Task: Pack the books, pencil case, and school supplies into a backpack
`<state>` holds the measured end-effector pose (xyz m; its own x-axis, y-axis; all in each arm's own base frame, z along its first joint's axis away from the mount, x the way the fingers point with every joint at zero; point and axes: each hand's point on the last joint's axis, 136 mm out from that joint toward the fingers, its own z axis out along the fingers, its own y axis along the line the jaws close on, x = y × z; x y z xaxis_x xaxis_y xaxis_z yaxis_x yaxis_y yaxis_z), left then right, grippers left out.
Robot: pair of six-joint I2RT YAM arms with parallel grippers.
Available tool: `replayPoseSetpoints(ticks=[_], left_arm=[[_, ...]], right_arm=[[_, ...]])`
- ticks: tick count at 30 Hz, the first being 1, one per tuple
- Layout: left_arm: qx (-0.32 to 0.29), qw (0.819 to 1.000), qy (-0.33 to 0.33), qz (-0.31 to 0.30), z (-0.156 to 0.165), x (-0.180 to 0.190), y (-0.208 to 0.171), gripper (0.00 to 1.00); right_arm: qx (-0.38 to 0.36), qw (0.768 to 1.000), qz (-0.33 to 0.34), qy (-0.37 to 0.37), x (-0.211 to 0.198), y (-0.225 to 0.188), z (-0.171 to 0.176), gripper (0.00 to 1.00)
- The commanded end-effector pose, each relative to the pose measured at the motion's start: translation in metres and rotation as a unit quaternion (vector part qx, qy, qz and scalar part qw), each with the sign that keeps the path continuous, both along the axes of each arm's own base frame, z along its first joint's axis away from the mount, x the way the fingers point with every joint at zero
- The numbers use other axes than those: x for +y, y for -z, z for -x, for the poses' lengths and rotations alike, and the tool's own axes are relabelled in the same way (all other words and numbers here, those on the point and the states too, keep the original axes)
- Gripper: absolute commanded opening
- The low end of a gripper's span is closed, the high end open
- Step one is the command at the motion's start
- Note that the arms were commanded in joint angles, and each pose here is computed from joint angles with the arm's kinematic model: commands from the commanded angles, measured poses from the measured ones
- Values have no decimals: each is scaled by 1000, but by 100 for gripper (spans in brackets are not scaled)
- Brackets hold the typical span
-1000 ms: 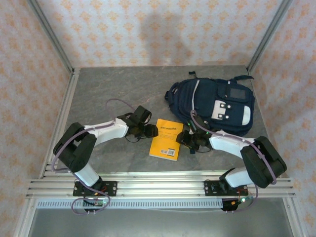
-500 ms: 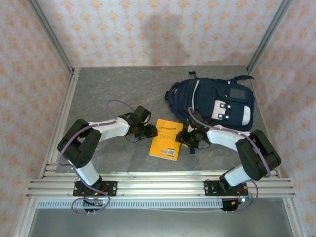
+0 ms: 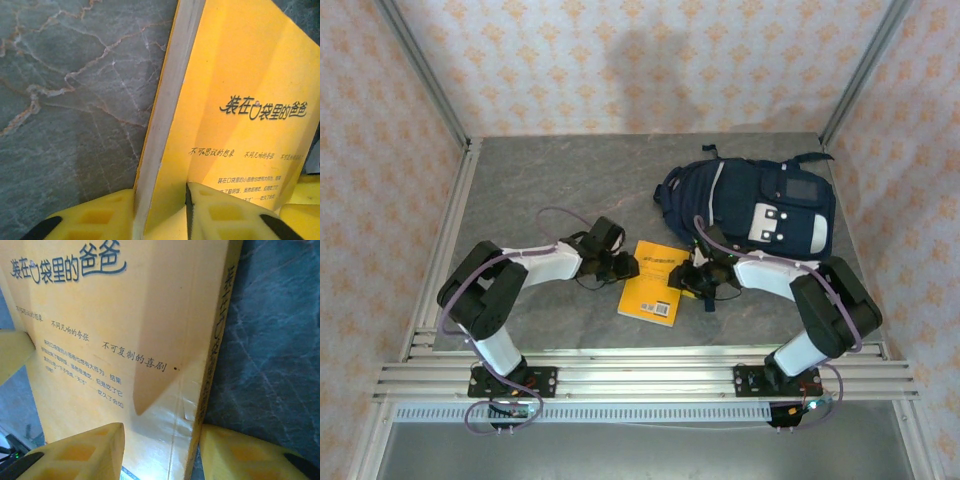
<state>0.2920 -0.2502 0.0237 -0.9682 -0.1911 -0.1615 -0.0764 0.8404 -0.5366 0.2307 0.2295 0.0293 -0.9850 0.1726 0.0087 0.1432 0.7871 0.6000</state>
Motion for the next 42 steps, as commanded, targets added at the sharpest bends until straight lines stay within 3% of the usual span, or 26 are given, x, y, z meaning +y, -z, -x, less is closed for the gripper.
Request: replayPoseSetpoints(ticks=[1, 5, 11, 19, 35, 42], left_arm=[[26, 998, 45, 43, 23, -27, 5, 25], [23, 998, 46, 35, 24, -23, 4, 23], [25, 998, 46, 34, 26, -22, 8, 22], [25, 998, 47, 38, 28, -22, 9, 21], [34, 998, 44, 34, 32, -18, 16, 21], [36, 998, 46, 31, 35, -16, 16, 20]], right_arm=[[-25, 993, -117, -17, 40, -31, -9, 45], [-50, 985, -166, -7, 47, -66, -16, 46], [-78, 981, -176, -11, 44, -96, -15, 47], [-80, 977, -196, 0, 44, -101, -15, 47], [-69, 951, -297, 49, 64, -114, -38, 47], [-84, 945, -311, 49, 59, -126, -31, 46]])
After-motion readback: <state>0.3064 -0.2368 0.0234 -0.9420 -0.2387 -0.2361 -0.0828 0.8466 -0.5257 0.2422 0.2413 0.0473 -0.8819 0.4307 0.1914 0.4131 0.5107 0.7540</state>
